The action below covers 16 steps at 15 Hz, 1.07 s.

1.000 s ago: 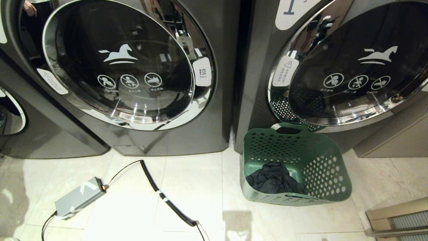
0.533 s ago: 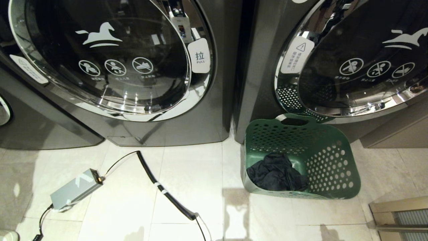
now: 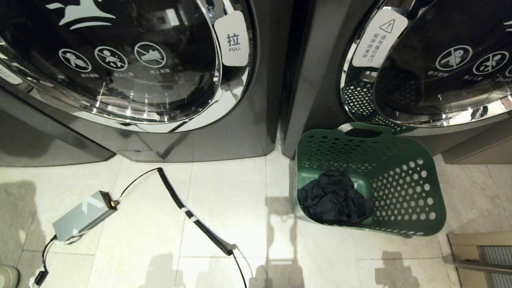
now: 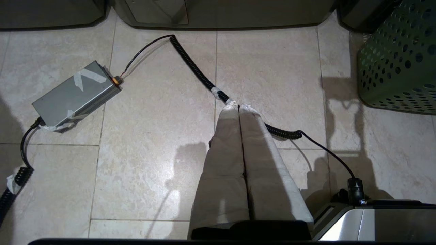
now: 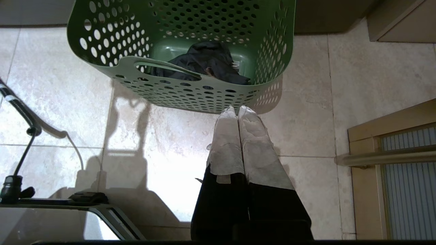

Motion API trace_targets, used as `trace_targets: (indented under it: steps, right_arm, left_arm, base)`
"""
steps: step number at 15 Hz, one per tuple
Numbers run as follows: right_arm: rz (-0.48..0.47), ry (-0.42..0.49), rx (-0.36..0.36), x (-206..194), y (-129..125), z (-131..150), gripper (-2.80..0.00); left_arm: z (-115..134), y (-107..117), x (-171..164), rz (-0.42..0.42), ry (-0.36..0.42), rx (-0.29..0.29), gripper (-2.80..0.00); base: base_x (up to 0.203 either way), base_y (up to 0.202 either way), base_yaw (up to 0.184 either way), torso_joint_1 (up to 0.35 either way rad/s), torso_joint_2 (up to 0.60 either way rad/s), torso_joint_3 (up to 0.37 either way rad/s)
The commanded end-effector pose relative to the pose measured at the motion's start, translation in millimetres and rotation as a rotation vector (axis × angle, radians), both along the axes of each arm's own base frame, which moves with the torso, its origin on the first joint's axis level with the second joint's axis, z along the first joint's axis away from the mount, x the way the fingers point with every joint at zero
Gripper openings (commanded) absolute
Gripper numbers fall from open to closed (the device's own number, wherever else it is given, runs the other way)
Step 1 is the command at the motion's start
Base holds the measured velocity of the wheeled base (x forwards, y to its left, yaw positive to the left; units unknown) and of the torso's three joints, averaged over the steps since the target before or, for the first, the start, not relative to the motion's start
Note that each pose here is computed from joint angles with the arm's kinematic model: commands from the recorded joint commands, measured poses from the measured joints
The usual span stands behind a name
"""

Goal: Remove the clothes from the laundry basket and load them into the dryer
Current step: Take the clothes out of the basket

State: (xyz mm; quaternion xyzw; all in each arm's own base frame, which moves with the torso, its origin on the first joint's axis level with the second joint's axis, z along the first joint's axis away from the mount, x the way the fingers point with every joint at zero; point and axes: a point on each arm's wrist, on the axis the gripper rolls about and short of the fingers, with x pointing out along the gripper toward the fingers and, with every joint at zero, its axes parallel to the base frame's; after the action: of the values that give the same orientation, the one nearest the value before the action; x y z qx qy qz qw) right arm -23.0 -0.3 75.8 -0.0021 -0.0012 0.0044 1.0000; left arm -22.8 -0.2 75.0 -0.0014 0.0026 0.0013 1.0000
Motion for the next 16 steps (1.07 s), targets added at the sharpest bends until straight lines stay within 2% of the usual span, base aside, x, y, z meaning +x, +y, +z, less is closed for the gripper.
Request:
trace_targets:
  steps: [1, 9, 12, 15, 16]
  right_arm:
    - [0.000, 0.001, 0.000, 0, 0, 0, -2.80]
    - [0.000, 0.002, 0.000, 0, 0, 0, -2.80]
    - [0.001, -0.008, -0.007, 0, 0, 2, -2.80]
    - [0.005, -0.130, -0.022, -14, 0, 49, -2.80]
    - [0.005, -0.116, -0.024, -12, 0, 66, -2.80]
  left_arm:
    - [0, 0, 0, 0.002, 0.000, 0.000, -2.80]
    - [0, 0, 0, 0.002, -0.002, -0.003, -2.80]
    - [0, 0, 0, 0.001, -0.002, -0.003, -2.80]
    - [0, 0, 0, 0.001, -0.002, -0.003, -2.80]
    - [0, 0, 0, 0.001, -0.002, -0.003, -2.80]
  base:
    - [0.000, 0.000, 0.000, 0.004, 0.00, -0.201]
    - [0.000, 0.000, 0.000, 0.001, 0.00, -0.197]
    - [0.000, 0.000, 0.000, 0.003, 0.00, -0.062]
    - [0.000, 0.000, 0.000, 0.000, 0.00, 0.000]
    - [0.000, 0.000, 0.000, 0.000, 0.00, 0.000]
